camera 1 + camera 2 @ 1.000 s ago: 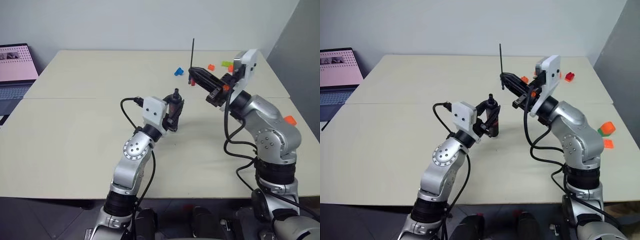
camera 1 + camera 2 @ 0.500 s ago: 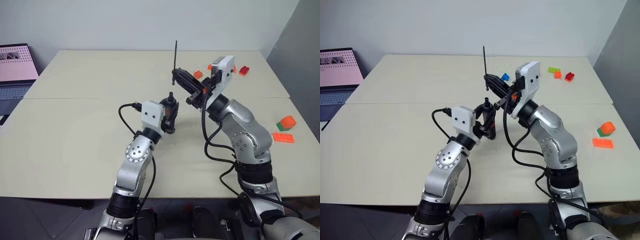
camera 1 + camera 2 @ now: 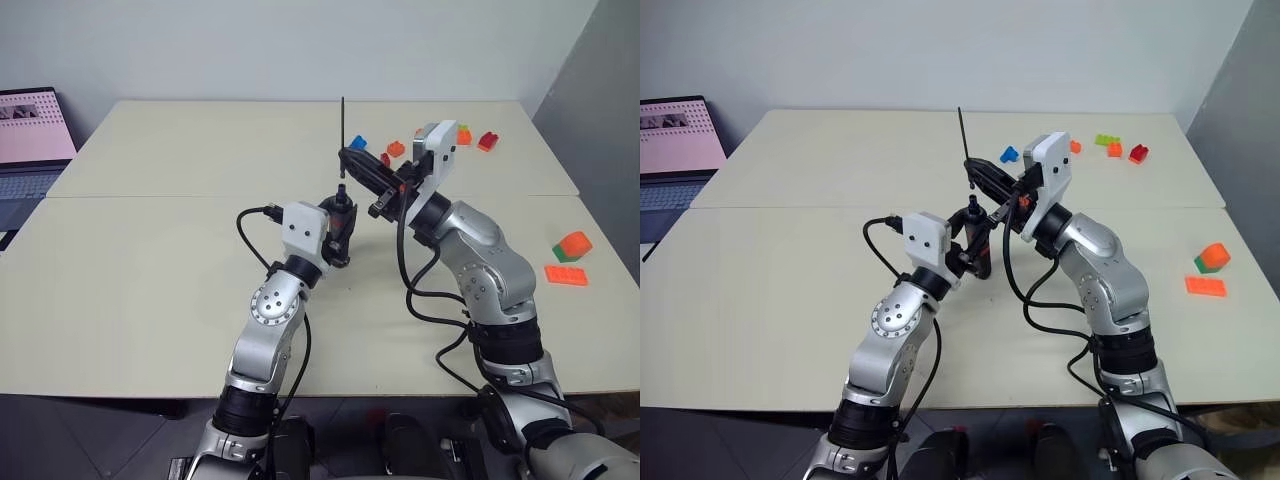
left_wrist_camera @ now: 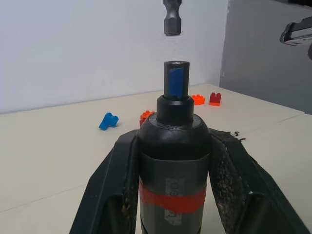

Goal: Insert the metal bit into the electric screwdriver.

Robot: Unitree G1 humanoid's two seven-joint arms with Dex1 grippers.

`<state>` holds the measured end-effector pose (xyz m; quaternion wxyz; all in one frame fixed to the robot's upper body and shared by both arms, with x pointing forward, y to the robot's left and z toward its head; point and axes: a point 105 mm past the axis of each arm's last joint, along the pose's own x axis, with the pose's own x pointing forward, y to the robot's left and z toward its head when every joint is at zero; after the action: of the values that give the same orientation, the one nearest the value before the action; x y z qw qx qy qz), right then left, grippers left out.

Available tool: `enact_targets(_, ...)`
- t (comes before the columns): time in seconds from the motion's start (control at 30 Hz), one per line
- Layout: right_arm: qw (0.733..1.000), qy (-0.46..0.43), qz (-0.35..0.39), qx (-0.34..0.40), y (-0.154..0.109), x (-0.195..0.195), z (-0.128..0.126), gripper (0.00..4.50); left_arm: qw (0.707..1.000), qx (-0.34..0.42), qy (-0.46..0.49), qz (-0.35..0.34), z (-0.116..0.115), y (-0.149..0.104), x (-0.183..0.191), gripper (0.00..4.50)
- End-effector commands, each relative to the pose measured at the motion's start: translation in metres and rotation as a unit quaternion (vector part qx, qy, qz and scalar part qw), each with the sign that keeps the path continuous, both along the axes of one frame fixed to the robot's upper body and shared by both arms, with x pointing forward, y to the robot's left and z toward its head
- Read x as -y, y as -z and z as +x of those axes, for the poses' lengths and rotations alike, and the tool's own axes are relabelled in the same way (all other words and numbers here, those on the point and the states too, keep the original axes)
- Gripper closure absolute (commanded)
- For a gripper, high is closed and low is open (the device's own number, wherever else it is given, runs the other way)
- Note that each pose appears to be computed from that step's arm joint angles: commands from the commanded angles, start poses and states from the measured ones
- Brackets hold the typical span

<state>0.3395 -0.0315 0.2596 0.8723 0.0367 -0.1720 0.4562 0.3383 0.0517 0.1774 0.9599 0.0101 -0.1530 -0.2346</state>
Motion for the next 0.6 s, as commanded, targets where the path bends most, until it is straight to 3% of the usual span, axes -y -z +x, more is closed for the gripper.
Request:
enact_targets(0.03,1.000,-0.011,0.001,0.029,-0.0090,-0.0029,-0.0083,4.50,1.000,0.014,-0.002,0.002,-0.0021,-0.0056,-0.0009,2.86)
enact_targets(0.6,1.000,-0.003,-0.006,0.021,-0.0018,0.0028,-0.0055,4.50,1.000,0.016,-0.006,0.002,-0.0013,-0.0061,-0.0028,2.86)
